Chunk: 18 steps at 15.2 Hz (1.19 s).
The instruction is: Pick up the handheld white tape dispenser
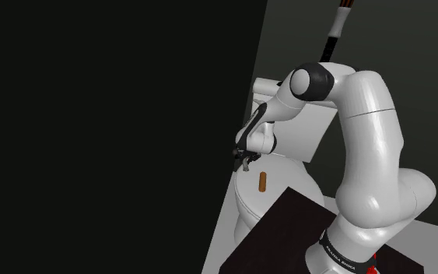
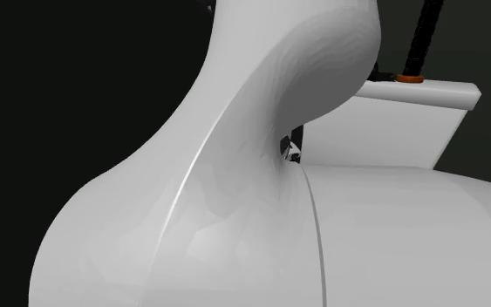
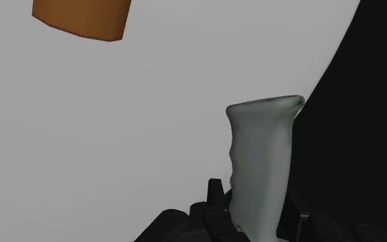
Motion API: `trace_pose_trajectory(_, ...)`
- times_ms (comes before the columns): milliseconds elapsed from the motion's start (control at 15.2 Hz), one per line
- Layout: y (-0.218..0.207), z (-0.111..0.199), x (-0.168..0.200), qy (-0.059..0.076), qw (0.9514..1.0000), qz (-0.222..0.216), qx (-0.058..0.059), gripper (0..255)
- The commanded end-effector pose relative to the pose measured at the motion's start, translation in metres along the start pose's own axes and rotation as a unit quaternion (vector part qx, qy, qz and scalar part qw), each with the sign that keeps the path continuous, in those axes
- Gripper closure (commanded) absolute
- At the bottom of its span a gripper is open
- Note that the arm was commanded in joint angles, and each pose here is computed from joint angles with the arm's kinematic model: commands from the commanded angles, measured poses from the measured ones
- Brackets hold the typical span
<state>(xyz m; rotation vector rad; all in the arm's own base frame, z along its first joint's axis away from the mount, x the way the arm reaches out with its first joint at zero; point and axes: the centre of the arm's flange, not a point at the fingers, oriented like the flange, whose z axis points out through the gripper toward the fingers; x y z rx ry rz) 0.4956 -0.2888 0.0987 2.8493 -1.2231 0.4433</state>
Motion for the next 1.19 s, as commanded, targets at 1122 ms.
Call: trace_pose_trajectory(1122, -0.008, -0.076, 0.02, -0.001, 1.0, 0.0, 0.0, 255)
